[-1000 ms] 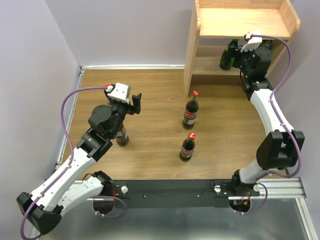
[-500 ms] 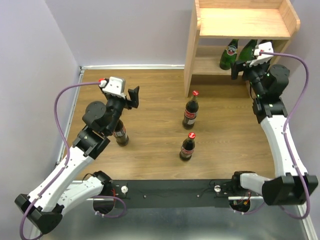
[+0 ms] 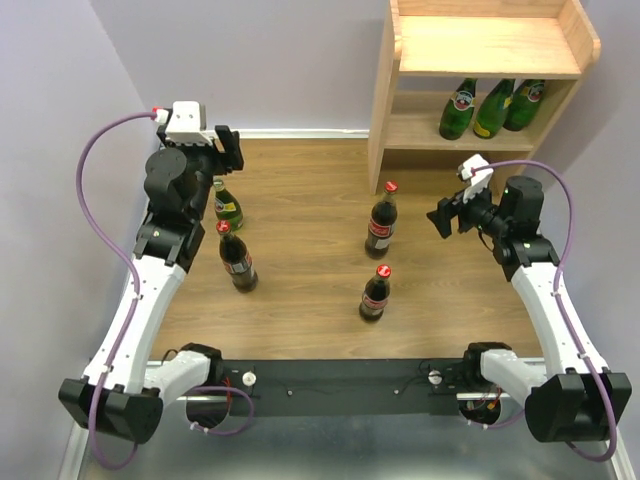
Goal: Place and organize the beverage onto the shelf
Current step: Pick up the drink from the center of the board.
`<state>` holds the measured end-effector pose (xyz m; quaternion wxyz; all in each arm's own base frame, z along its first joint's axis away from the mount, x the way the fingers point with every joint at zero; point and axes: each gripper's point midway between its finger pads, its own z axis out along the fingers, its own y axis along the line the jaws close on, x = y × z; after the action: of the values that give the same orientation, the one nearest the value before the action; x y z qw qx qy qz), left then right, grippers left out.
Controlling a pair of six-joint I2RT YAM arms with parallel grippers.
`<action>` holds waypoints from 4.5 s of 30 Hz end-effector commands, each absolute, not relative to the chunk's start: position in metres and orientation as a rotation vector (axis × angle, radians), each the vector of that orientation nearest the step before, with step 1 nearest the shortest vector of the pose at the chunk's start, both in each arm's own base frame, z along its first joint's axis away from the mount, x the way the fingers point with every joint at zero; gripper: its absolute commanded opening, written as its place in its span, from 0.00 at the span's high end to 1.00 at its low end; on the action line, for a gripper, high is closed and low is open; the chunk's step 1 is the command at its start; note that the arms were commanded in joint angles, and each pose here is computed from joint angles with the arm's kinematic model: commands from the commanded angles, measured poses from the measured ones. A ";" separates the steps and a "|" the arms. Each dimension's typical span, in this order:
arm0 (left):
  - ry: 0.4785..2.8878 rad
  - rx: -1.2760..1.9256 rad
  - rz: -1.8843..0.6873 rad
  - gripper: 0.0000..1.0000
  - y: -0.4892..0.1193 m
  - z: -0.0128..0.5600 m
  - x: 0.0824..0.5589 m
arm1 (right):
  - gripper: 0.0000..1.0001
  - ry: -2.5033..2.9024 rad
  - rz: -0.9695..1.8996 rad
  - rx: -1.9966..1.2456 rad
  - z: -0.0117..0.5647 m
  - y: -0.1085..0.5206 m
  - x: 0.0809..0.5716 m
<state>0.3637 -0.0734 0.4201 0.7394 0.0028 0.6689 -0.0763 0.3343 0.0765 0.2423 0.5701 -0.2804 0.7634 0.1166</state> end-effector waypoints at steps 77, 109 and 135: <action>2.257 -0.154 0.068 0.90 -0.006 0.190 0.434 | 0.11 1.863 0.442 -0.644 0.214 0.078 0.322; 1.975 0.078 -0.084 1.00 -0.113 0.333 0.465 | 0.11 1.839 0.442 -0.651 0.221 0.078 0.319; 1.869 0.321 -0.377 1.00 -0.219 0.395 0.410 | 0.08 1.661 0.616 -0.818 0.326 0.108 0.319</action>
<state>0.4233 -0.2109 0.3211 0.4923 0.1365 0.8516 -0.1176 0.3287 0.0904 0.3026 0.5788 -0.3253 0.7226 0.1923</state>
